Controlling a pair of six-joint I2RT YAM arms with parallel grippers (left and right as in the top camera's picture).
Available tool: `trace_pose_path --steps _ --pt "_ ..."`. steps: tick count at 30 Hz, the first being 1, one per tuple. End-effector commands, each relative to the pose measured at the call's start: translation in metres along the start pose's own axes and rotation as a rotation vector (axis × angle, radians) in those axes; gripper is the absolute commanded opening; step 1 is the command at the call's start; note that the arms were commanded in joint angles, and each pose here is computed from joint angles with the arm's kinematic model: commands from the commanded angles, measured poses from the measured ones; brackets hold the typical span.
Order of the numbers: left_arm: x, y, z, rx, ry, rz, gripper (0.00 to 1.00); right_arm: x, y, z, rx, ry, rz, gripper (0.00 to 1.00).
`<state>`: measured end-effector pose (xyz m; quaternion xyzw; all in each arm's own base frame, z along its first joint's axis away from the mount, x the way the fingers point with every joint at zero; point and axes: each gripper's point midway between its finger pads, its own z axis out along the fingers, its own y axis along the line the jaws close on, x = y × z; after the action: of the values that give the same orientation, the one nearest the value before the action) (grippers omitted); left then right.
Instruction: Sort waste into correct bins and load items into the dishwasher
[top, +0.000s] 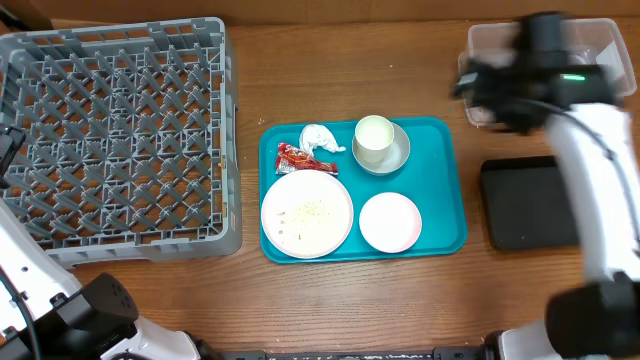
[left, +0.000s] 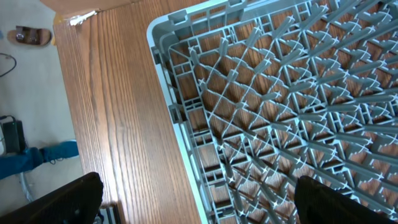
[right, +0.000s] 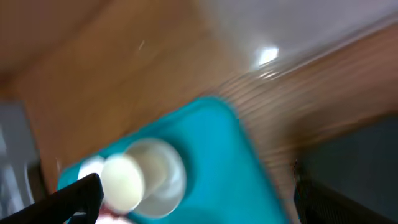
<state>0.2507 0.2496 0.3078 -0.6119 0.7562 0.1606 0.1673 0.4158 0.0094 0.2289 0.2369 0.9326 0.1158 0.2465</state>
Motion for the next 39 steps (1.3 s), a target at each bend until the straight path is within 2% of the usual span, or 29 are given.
trace_pose_path --steps 1,5,11,20,23,25,26,29,31,36,37,39 --pt "-0.001 0.0 0.002 -0.016 -0.005 -0.016 1.0 -0.03 -0.047 -0.034 0.048 -0.094 0.124 1.0" --pt "-0.001 0.001 0.002 -0.016 -0.005 -0.017 1.0 -0.043 -0.109 -0.045 0.129 -0.112 0.263 1.0" --pt "-0.001 0.001 0.002 -0.017 -0.005 -0.017 1.0 -0.053 -0.15 -0.057 0.174 -0.149 0.357 1.0" --pt "-0.003 -0.001 0.002 -0.011 -0.01 -0.02 1.0 -0.054 -0.157 -0.059 0.182 -0.155 0.374 1.0" --pt "-0.007 -0.012 0.002 0.045 -0.019 -0.035 1.0 -0.054 -0.157 -0.059 0.182 -0.155 0.373 1.0" --pt "-0.005 -0.033 0.0 0.153 0.012 -0.078 1.0 -0.054 -0.157 -0.059 0.182 -0.155 0.373 1.0" --pt "0.003 -0.049 -0.004 0.241 0.071 -0.096 1.0 -0.054 -0.157 -0.059 0.182 -0.155 0.373 1.0" --pt "0.058 -0.08 -0.028 0.474 0.374 -0.015 1.0 -0.054 -0.157 -0.059 0.182 -0.155 0.373 1.0" --pt "0.074 -0.091 -0.042 0.566 0.464 0.022 1.0 -0.054 -0.157 -0.059 0.182 -0.155 0.373 1.0" --pt "0.131 -0.137 -0.107 1.005 0.589 0.448 1.0 -0.054 -0.157 -0.059 0.182 -0.155 0.373 1.0" --pt "0.15 -0.145 -0.12 1.062 0.607 0.54 1.0 -0.054 -0.157 -0.059 0.182 -0.155 0.373 1.0" --pt "0.186 -0.154 -0.131 1.075 0.643 0.671 1.0 -0.054 -0.157 -0.059 0.182 -0.155 0.373 1.0"
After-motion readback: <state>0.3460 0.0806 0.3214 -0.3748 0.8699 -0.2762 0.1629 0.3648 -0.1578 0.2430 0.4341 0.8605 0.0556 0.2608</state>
